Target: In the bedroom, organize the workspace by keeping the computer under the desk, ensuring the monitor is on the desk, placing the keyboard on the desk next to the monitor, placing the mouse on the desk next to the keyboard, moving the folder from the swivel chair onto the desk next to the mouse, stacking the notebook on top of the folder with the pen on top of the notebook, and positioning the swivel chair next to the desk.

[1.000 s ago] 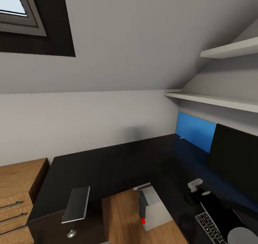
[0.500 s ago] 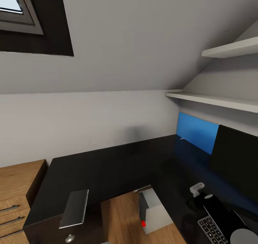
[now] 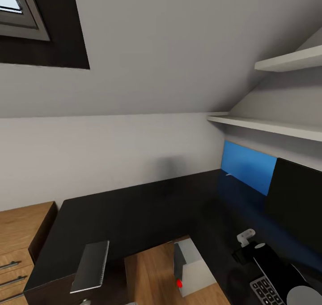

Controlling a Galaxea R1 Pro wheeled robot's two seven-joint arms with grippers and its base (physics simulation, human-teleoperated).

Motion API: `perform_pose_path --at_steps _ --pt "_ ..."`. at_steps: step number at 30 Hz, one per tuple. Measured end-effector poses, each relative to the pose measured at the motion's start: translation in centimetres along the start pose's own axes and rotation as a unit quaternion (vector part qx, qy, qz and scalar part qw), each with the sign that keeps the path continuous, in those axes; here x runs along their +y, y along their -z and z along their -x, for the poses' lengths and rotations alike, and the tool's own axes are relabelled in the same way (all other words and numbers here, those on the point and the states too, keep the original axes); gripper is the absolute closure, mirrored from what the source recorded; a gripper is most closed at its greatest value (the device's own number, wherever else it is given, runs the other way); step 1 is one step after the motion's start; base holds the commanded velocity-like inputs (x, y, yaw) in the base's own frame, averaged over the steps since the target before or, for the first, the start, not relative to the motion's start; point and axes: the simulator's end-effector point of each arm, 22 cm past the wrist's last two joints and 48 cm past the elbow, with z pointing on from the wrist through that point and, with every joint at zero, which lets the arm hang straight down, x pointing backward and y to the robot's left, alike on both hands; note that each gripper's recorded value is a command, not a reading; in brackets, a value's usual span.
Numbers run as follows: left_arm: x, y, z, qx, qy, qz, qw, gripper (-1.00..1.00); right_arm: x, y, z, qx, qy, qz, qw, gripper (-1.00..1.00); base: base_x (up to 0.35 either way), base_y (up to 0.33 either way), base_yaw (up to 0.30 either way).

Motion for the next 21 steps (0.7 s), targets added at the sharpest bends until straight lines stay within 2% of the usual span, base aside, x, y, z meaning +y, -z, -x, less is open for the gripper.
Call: perform_pose_path --at_steps 11,21 --pt "-0.1 -0.9 -0.6 0.001 0.003 0.000 1.0000 -1.00 0.2 -0.8 -2.0 0.032 -0.010 -0.002 0.9994 1.00 0.001 0.000 0.000" --pt "-0.1 -1.8 -1.3 0.001 0.002 0.000 1.0000 -1.00 0.6 -1.7 -2.6 0.034 -0.011 -0.002 0.9993 1.00 0.000 0.000 0.000"
